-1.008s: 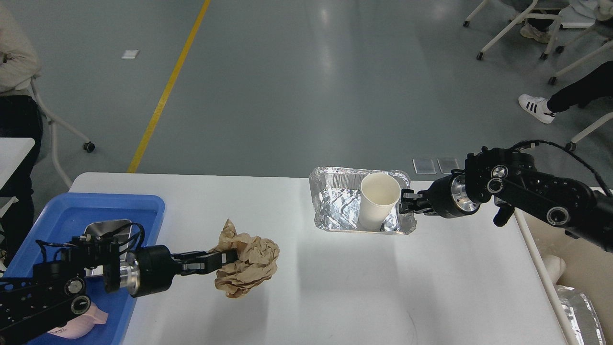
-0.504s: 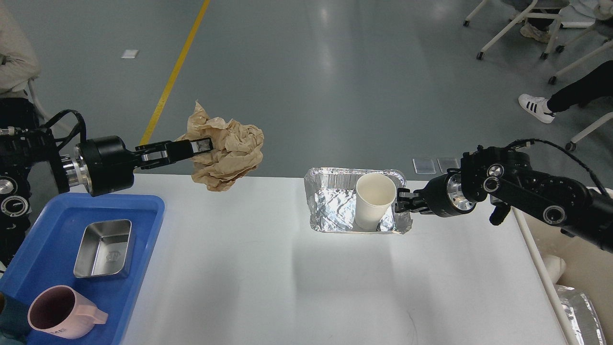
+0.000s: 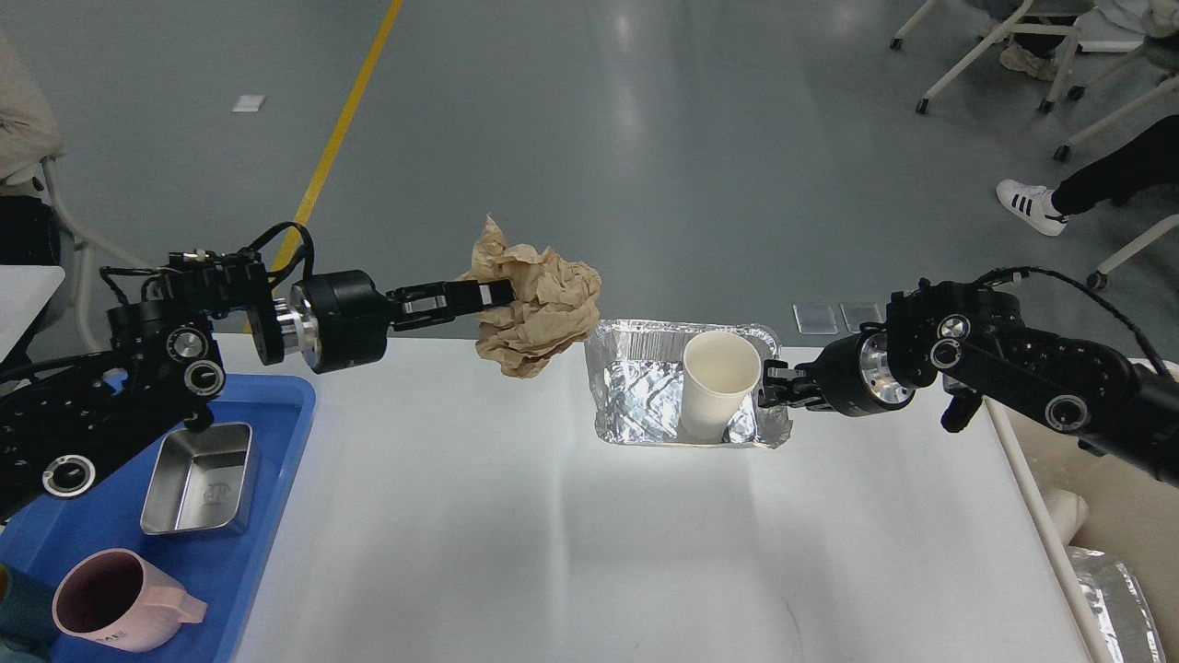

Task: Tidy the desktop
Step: 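Lift the brown paper and carry it over the foil tray, then release the brown paper into the foil tray beside the cup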

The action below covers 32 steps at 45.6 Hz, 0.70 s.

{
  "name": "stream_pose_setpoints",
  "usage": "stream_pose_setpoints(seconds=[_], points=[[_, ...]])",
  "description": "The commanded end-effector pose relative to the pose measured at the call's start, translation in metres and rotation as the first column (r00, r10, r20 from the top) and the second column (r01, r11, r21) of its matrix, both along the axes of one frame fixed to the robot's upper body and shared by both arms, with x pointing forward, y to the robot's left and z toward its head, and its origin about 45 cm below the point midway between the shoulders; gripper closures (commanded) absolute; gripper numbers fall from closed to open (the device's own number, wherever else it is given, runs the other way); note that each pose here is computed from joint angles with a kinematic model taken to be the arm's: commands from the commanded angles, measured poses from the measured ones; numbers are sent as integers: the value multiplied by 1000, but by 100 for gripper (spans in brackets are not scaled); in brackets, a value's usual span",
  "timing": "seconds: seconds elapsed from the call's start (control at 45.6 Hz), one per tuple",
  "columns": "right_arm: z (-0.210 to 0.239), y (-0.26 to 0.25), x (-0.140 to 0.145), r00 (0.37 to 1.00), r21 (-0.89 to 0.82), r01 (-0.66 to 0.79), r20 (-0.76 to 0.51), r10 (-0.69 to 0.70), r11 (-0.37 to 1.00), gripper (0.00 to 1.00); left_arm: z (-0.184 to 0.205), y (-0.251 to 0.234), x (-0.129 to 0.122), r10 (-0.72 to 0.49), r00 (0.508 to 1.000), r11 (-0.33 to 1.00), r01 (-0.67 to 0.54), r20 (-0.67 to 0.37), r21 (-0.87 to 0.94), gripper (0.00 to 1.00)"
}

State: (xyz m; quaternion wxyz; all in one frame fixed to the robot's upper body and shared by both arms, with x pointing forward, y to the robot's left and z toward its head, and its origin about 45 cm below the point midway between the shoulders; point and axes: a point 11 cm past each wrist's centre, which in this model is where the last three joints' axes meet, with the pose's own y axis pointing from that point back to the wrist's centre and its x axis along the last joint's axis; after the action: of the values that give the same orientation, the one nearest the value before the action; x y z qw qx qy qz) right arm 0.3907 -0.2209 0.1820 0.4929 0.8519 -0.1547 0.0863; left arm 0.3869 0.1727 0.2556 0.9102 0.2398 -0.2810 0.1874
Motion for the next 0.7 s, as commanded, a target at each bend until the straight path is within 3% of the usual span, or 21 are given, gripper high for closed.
stream_pose_setpoints(seconds=[0.0,0.329,0.416,0.46,0.548,0.591,0.679], points=[[2,0,1,1000,4,4,4,-4,1000,100,-17,-29,5,-22,999,1000,22,-39,1,96],[3,1,1,1000,14,7,6,-7,1000,100,-46,-68,9,-19,996,1000,18,-93,-12,95],[3,1,1,1000,17,7,5,-7,1000,100,-48,-75,9,-23,995,1000,21,-95,-21,88],[2,2,1,1000,18,7,5,-7,1000,100,-49,-77,8,-22,995,1000,20,-98,-23,75],[3,2,2,1000,19,8,6,-8,1000,100,-50,-82,8,-19,994,999,16,-106,-36,24],[3,2,2,1000,19,8,6,-8,1000,100,-49,-87,7,-23,993,998,17,-117,-54,6],[3,1,2,1000,18,9,6,-9,1000,100,-47,-93,6,-32,992,997,23,-125,-75,3]])
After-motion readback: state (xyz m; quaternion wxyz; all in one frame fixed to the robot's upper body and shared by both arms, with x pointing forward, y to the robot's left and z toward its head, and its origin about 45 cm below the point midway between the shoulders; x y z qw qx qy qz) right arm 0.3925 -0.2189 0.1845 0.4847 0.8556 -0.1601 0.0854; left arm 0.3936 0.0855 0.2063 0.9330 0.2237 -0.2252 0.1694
